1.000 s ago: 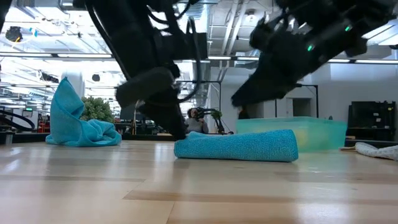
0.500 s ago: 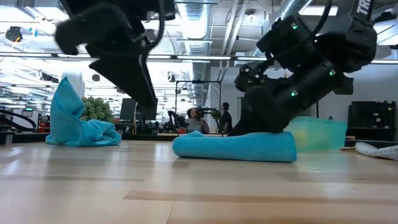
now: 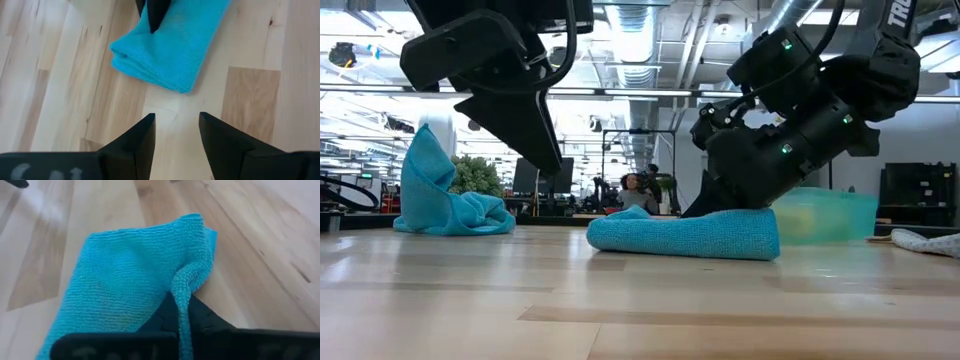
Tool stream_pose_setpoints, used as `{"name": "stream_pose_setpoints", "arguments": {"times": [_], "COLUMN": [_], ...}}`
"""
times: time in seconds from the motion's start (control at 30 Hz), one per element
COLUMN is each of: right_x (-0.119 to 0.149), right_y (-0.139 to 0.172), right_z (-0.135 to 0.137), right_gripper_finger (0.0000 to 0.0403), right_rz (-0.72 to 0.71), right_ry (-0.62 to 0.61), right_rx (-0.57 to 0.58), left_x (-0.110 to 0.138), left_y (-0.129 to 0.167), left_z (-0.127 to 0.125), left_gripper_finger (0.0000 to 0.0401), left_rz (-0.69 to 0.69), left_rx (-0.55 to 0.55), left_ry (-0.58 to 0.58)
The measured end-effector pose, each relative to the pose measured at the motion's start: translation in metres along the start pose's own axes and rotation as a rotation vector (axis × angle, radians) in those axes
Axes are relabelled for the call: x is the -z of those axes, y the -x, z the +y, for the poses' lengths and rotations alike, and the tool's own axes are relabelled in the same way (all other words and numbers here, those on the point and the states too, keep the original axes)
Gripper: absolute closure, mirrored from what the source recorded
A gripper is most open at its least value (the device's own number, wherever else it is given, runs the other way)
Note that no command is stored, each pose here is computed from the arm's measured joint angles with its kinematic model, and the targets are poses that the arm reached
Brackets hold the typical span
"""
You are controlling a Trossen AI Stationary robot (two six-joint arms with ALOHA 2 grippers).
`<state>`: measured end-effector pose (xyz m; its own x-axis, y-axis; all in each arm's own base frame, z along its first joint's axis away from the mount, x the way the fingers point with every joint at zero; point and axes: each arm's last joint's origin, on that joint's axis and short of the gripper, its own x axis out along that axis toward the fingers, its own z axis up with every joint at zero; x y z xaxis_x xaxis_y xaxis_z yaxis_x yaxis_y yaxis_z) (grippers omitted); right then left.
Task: Fold microfiber towels
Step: Put the right blue towel into the blue bin
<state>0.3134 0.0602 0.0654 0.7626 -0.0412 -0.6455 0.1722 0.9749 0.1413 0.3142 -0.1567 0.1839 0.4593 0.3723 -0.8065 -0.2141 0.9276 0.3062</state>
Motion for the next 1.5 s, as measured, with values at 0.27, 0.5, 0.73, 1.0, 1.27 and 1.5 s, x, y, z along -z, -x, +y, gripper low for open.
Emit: {"name": "stream_pose_setpoints", "arguments": {"times": [0.27, 0.5, 0.73, 1.0, 1.27, 1.5], "right_x": [-0.019, -0.055, -0.081, -0.08, -0.05, -0.032], "right_y": [0.03, 0.07, 0.11, 0.112, 0.07, 0.046], "right_z": [0.0, -0.021, -0.047, -0.043, -0.016, -0.023], "right_gripper_finger": [0.0386, 0.0386, 0.0386, 0.0386, 0.0386, 0.0333], "right_rz": [0.021, -0.041, -0.114, -0.084, 0.015, 0.064], "right_ry": [-0.013, -0.053, -0.098, -0.111, -0.131, -0.152], "right_rx": [-0.024, 0.055, 0.124, 0.063, 0.018, 0.137], "left_x": [0.004, 0.007, 0.01, 0.013, 0.015, 0.015], "left_y": [0.001, 0.002, 0.004, 0.007, 0.01, 0.01], "left_z": [0.001, 0.0, 0.0, -0.005, -0.008, -0.008], "left_gripper_finger": [0.0255, 0.0255, 0.0255, 0.0255, 0.0255, 0.0255], "left_rz": [0.039, 0.052, 0.073, 0.069, 0.065, 0.065], "left_rx": [-0.002, -0.01, -0.015, -0.01, -0.003, -0.003], "left_ry": [0.022, 0.018, 0.01, 0.029, 0.033, 0.042]}}
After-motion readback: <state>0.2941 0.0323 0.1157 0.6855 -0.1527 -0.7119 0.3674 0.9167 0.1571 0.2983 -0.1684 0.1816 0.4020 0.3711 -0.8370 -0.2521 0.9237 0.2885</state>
